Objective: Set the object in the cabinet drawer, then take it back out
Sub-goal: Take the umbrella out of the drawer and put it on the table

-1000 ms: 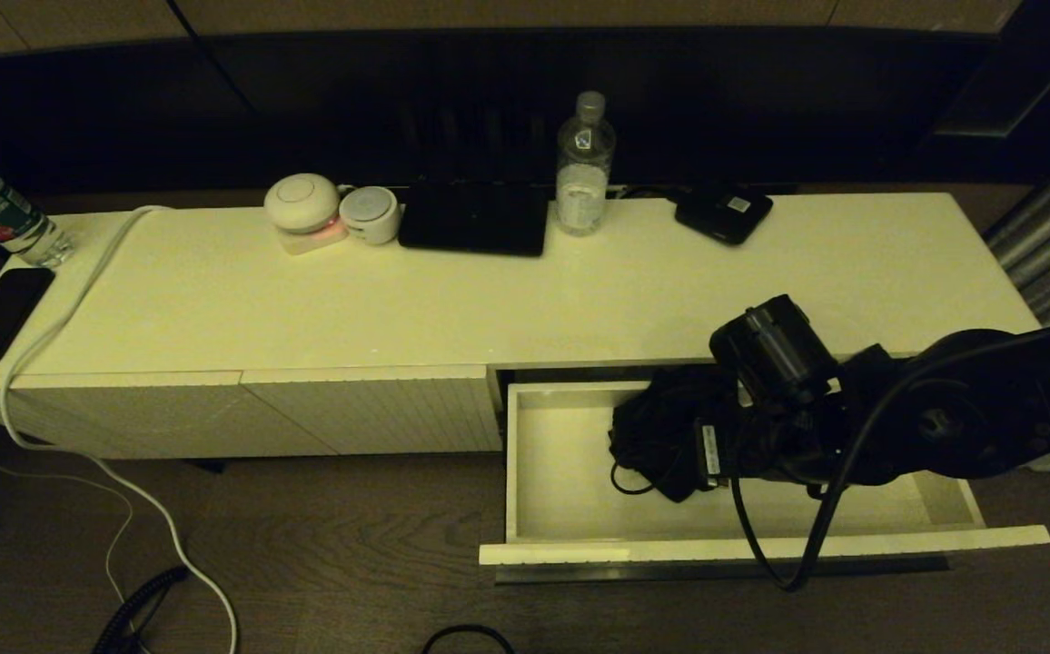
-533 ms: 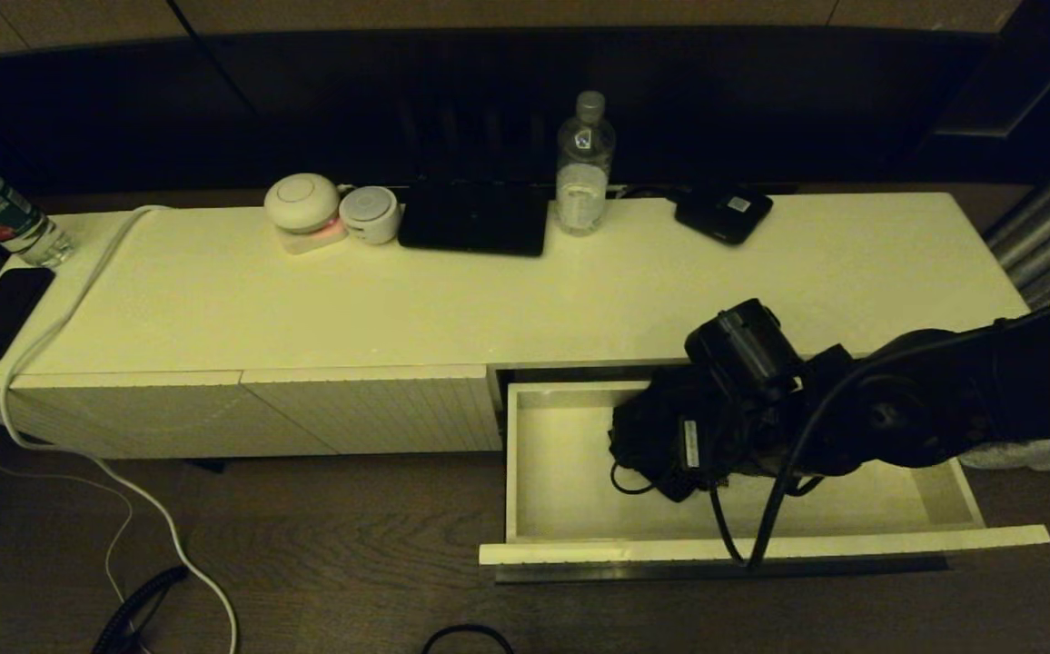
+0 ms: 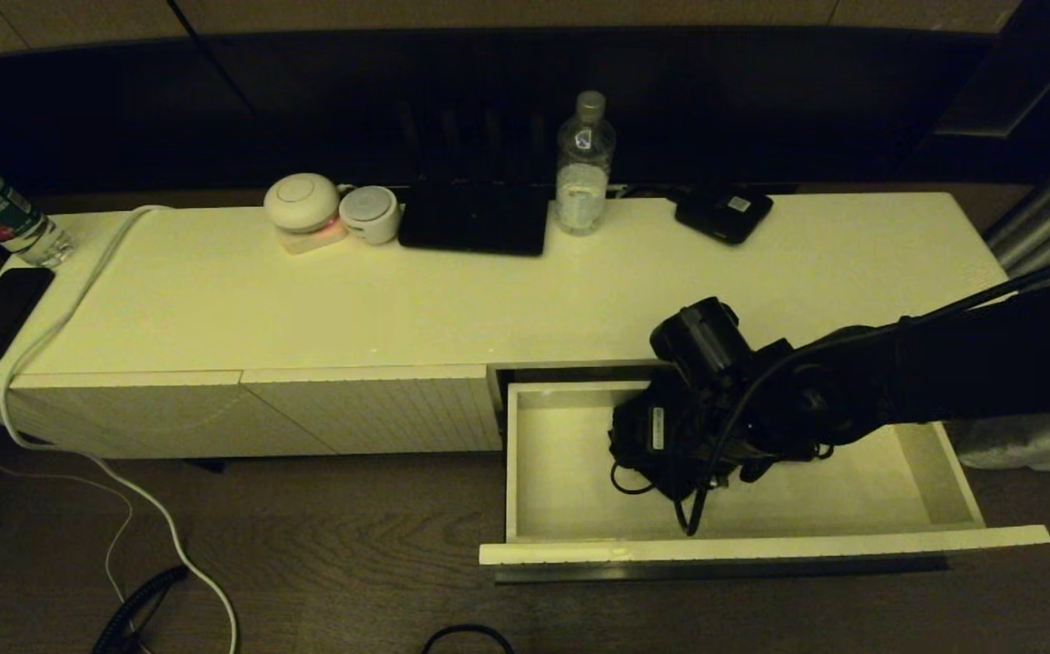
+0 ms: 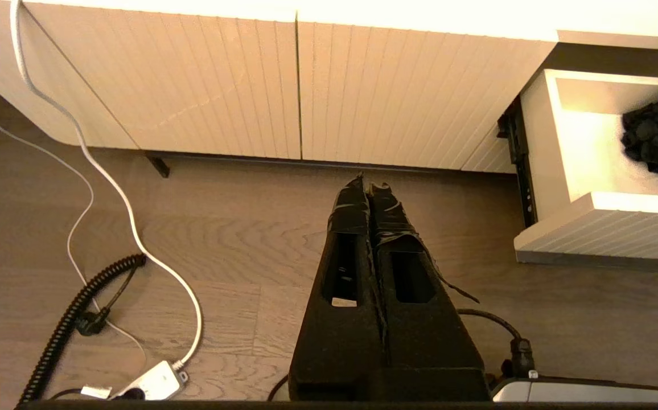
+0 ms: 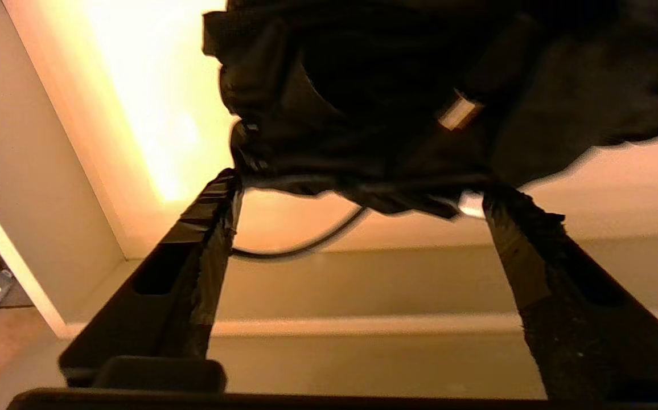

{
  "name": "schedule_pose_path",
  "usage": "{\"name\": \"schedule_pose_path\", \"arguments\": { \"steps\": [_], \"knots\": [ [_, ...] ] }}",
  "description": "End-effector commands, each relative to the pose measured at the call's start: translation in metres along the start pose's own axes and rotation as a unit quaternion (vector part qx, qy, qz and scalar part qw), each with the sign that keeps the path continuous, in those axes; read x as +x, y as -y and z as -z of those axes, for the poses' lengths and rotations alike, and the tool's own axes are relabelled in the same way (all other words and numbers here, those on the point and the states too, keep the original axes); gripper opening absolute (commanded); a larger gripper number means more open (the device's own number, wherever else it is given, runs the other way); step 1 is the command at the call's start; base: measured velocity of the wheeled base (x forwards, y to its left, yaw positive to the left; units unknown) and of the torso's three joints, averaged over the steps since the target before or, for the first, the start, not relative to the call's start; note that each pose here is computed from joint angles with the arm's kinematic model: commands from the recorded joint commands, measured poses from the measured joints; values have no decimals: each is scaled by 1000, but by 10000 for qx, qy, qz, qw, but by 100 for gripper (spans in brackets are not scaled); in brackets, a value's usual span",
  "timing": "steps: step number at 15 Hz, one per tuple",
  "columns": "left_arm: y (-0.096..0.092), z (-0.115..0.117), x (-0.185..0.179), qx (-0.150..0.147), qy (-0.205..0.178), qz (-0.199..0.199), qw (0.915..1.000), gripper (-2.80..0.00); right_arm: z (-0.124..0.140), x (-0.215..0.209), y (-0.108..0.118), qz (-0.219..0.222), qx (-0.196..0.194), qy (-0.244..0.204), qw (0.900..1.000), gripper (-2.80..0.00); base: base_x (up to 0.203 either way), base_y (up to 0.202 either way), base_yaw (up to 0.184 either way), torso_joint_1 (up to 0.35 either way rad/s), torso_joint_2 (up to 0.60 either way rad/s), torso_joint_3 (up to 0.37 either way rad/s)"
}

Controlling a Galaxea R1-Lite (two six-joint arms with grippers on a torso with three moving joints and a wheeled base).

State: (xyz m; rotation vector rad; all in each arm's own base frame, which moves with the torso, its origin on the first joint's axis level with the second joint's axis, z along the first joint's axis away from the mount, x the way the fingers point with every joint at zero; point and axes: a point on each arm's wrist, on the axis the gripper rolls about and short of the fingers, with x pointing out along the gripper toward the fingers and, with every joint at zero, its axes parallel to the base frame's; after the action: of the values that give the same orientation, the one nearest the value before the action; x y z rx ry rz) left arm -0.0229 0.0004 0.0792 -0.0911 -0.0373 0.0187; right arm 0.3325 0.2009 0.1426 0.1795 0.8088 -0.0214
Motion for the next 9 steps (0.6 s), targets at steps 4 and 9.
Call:
{"name": "schedule_pose_path", "arguments": {
  "steps": [4, 9],
  "knots": [
    [0, 0, 0, -6, 10, -5, 10000, -280, -9, 34, 6, 119, 158, -43, 9998, 0, 0, 0, 0, 0, 0, 0],
    [0, 0, 0, -6, 10, -5, 10000, -280, -13, 42, 11, -30, 238, -61, 9997, 0, 0, 0, 0, 0, 0, 0]
  ]
}}
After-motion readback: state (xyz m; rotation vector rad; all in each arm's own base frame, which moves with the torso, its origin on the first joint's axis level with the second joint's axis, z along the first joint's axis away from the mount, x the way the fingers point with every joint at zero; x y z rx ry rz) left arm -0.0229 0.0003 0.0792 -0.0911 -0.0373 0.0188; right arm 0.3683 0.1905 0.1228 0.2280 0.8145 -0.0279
